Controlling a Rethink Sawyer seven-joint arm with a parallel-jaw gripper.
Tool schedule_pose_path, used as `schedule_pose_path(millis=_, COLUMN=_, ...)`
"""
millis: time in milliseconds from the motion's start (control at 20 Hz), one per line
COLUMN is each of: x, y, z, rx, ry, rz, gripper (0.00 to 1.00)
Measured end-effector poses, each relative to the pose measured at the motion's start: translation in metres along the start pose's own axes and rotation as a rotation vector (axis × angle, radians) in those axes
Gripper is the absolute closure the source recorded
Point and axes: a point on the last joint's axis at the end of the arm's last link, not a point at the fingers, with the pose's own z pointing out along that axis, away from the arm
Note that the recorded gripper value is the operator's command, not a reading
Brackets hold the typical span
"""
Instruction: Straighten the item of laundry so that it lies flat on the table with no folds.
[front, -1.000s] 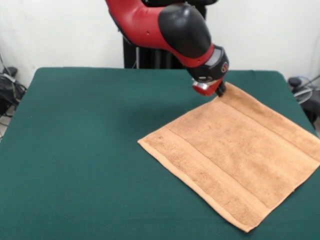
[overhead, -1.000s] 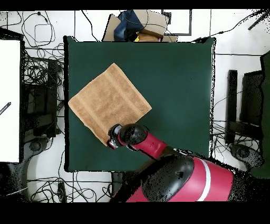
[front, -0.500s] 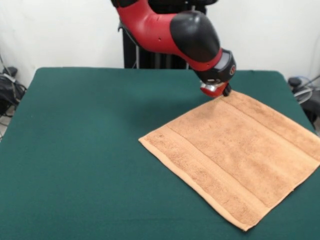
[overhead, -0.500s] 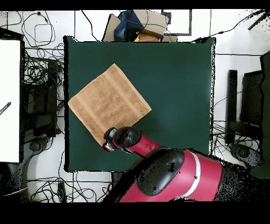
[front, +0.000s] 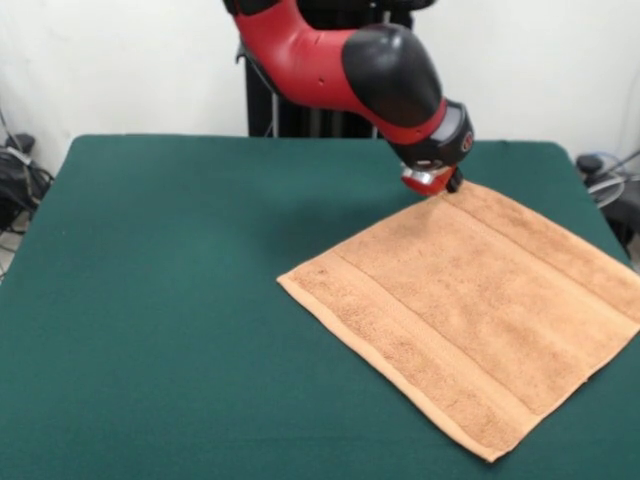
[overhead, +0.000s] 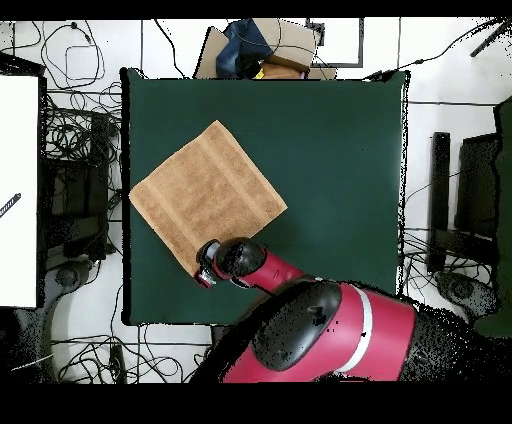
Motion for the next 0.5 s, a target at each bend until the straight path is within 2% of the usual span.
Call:
schedule_pose_path(millis=300, x=0.0032, y=0.0037, z=-0.0005, rx=0.029, ry=-0.024, rz=-0.009, gripper=1.0)
schedule_pose_path(millis=500, x=0.0046, y=0.0034, z=-0.0013, rx=0.029, ry=-0.029, rz=-0.013, gripper=1.0)
